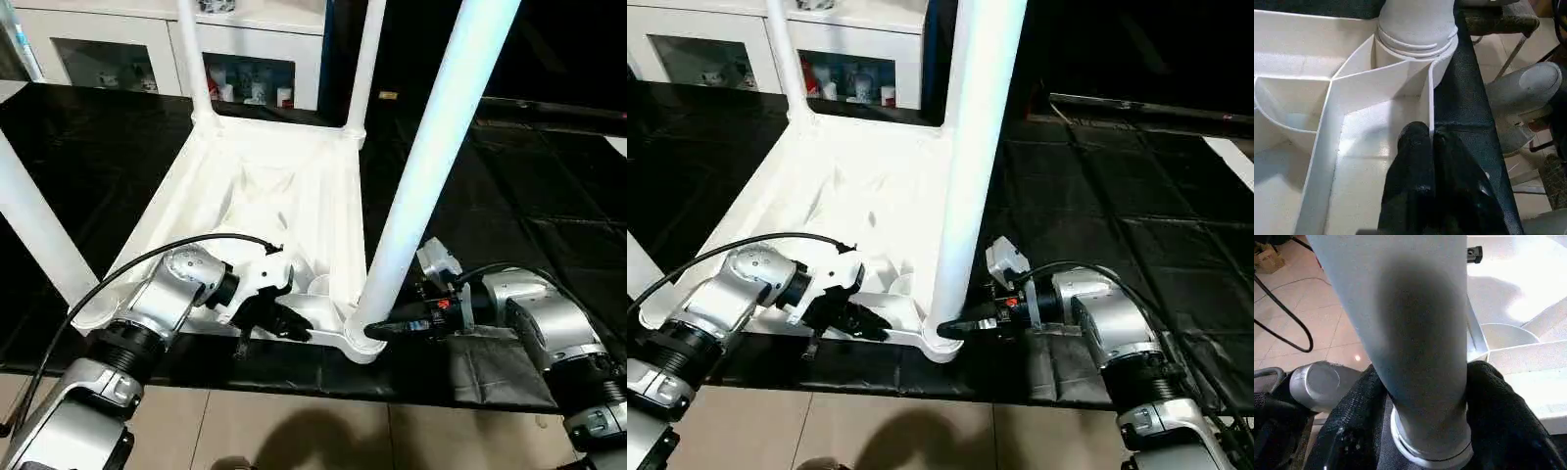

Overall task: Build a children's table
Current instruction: Rotate leg to tighten

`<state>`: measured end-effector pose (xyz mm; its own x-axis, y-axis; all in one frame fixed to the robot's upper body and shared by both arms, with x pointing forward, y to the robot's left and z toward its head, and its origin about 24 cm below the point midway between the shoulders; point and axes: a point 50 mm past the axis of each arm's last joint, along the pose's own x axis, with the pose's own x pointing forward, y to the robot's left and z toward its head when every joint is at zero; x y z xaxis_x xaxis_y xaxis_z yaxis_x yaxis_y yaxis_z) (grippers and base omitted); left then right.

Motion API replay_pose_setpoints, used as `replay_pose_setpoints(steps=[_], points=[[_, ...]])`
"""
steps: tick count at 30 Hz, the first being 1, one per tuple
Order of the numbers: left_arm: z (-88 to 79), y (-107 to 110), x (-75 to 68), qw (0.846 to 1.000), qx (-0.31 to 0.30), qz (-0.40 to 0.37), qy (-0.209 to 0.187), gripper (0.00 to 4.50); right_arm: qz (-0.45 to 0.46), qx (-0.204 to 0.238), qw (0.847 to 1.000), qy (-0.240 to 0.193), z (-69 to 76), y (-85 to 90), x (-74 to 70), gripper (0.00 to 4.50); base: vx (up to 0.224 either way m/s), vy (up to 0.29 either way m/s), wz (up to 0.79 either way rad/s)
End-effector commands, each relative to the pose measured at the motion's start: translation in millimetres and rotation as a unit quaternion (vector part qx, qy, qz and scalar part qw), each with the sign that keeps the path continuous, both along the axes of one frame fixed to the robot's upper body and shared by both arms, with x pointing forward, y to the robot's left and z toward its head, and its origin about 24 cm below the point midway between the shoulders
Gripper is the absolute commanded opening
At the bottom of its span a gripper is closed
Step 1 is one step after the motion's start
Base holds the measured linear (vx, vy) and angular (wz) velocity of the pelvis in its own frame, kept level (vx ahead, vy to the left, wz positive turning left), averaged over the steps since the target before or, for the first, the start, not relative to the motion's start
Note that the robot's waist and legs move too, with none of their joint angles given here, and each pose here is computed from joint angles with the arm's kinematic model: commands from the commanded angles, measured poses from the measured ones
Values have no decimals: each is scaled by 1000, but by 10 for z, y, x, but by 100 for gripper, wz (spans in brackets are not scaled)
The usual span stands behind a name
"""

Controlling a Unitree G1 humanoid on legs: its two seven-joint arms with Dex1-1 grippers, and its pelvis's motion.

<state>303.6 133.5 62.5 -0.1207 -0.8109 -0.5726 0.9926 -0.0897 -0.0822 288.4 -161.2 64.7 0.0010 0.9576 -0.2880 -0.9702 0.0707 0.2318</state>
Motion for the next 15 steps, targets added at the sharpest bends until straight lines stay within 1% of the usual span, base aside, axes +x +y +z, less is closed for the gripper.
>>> replay_pose_setpoints(steps=[1,4,6,7,8,9,11,13,14,15], points=[[5,-97,-36,999,-4,-32,-1,0,6,2,1000,3,21,6,15,208,0,0,0],[-8,-112,-13,1000,-8,-9,-1,0,3,11,1000,7,9,28,-11,205,0,0,0],[-19,-135,9,1000,-13,15,2,0,-16,13,1000,8,-11,59,-15,204,0,0,0],[-19,-135,9,1000,-13,15,2,0,-16,13,1000,8,-11,59,-15,204,0,0,0],[-36,-188,46,998,-21,54,7,0,-79,1,997,-1,-63,132,47,204,0,0,0],[-36,-188,46,998,-21,54,7,0,-79,1,997,-1,-63,132,47,204,0,0,0],[-48,-258,83,996,-28,89,8,0,-134,-8,991,-8,-114,216,98,204,0,0,0],[-48,-352,144,990,-40,133,2,0,-178,-5,984,-8,-153,329,129,201,0,0,0],[-48,-352,144,990,-40,133,2,0,-178,-5,984,-8,-153,329,129,199,0,0,0],[-45,-443,185,985,-51,166,0,0,-212,-6,977,-8,-181,432,156,197,0,0,0]])
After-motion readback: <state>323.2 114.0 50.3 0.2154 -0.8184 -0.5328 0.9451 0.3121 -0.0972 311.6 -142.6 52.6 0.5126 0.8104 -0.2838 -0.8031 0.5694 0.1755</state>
